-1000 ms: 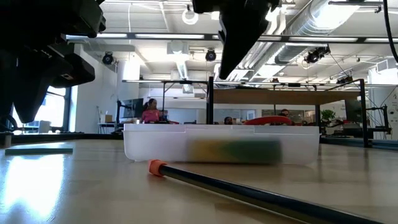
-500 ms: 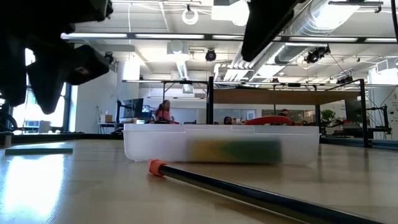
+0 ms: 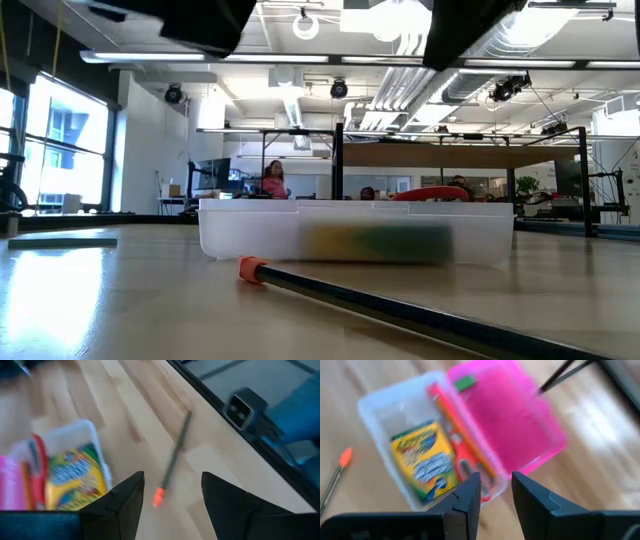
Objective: Pack school essentials
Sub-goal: Put the black pencil into the pink supply box
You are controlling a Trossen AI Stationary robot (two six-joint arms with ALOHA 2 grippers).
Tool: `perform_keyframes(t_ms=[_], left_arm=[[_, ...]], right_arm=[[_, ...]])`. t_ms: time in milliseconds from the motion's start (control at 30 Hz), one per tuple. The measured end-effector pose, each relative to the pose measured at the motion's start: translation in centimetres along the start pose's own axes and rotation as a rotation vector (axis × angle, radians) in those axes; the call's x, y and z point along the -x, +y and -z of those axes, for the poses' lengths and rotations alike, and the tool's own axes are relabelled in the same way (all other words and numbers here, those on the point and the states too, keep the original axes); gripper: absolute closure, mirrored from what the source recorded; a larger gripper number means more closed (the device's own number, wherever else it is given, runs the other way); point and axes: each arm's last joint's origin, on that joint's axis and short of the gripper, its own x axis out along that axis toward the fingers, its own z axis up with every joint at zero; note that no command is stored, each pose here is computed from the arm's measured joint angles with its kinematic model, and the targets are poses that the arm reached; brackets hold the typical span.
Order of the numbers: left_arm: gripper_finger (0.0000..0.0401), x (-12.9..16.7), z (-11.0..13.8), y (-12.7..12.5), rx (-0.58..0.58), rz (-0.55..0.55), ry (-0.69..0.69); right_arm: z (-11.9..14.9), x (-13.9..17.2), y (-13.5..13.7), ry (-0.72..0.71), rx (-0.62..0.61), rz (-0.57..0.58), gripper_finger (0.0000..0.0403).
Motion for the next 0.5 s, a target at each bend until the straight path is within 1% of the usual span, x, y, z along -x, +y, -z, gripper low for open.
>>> perform_keyframes(t_ms=[167, 333, 500], left_arm=[[0.0224, 0.2, -1.4, 1.5, 0.012, -0.042, -0.039], [0.0231, -0.1, -1.6, 2.3, 0.021, -0.059, -0.037], [0.0233, -1.8, -1.6, 2.3, -0.022, -0.019, 0.013]], right_arm=[[-0.8, 2.3, -2.7, -0.071, -0.070, 0.027, 0.0300], [-2.0, 3.6, -5.1, -0.096, -0.105, 0.022, 0.0300], [-2.8, 3.7, -6.7, -0.090, -0.104, 0.043, 0.0300]])
